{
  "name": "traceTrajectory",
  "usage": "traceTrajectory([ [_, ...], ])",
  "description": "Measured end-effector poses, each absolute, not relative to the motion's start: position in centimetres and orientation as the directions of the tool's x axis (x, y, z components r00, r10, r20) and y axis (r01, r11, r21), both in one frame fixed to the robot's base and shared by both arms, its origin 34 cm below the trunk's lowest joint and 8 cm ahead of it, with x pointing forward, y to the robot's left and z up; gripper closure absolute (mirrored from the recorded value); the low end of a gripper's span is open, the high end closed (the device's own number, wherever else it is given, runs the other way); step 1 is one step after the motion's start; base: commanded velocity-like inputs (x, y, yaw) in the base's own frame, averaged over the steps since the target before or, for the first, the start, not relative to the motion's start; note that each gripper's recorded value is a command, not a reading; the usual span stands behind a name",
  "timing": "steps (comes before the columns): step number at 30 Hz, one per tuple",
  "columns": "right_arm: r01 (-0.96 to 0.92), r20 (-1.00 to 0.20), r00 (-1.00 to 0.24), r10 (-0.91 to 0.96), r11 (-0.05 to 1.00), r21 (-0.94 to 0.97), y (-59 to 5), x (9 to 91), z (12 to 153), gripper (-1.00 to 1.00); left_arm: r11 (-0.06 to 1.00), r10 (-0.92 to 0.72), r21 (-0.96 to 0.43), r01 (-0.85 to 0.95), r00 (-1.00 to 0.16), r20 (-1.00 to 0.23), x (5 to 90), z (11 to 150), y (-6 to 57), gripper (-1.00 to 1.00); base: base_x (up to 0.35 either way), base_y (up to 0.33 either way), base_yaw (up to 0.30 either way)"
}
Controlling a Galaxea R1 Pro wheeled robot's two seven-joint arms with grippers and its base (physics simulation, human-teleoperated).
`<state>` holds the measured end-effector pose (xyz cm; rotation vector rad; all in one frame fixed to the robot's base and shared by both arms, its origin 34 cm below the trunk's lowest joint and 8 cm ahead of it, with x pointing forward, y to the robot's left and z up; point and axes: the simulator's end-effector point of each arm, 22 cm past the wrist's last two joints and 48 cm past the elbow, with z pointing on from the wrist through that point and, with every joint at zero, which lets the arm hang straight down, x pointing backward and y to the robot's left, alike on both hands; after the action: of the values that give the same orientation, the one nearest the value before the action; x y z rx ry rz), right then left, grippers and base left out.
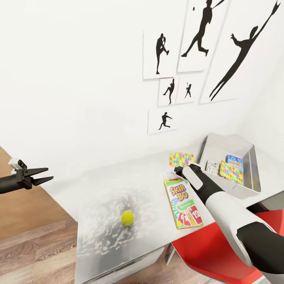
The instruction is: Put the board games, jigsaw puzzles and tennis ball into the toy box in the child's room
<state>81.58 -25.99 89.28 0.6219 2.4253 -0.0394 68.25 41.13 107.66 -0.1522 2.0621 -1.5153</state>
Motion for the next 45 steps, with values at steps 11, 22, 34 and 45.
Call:
traceTrajectory([
  [11, 0.449, -0.573, -0.699, 0.428, 0.886, 0.115, -26.1, 81.4, 88.1, -1.0, 0.352, -0.411, -0.91, 0.218, -0.838, -0.359, 68.3, 106.6, 41.2, -1.0, 0.0, 0.0, 0.0],
  [22, 0.452, -0.561, -0.708, 0.43, 0.886, 0.108, -26.1, 81.2, 86.9, -1.0, 0.371, -0.414, -0.907, 0.198, -0.84, -0.352, 68.3, 105.9, 42.2, -1.0, 0.0, 0.0, 0.0],
  [34, 0.454, -0.549, -0.717, 0.43, 0.885, 0.101, -26.1, 81.1, 85.6, -1.0, 0.375, -0.414, -0.91, 0.179, -0.846, -0.337, 68.3, 104.8, 42.4, -1.0, 0.0, 0.0, 0.0],
  [45, 0.464, -0.548, -0.713, 0.437, 0.88, 0.099, -26.2, 81.0, 84.5, -1.0, 0.375, -0.413, -0.913, 0.163, -0.852, -0.321, 68.4, 103.8, 42.4, -1.0, 0.0, 0.0, 0.0],
])
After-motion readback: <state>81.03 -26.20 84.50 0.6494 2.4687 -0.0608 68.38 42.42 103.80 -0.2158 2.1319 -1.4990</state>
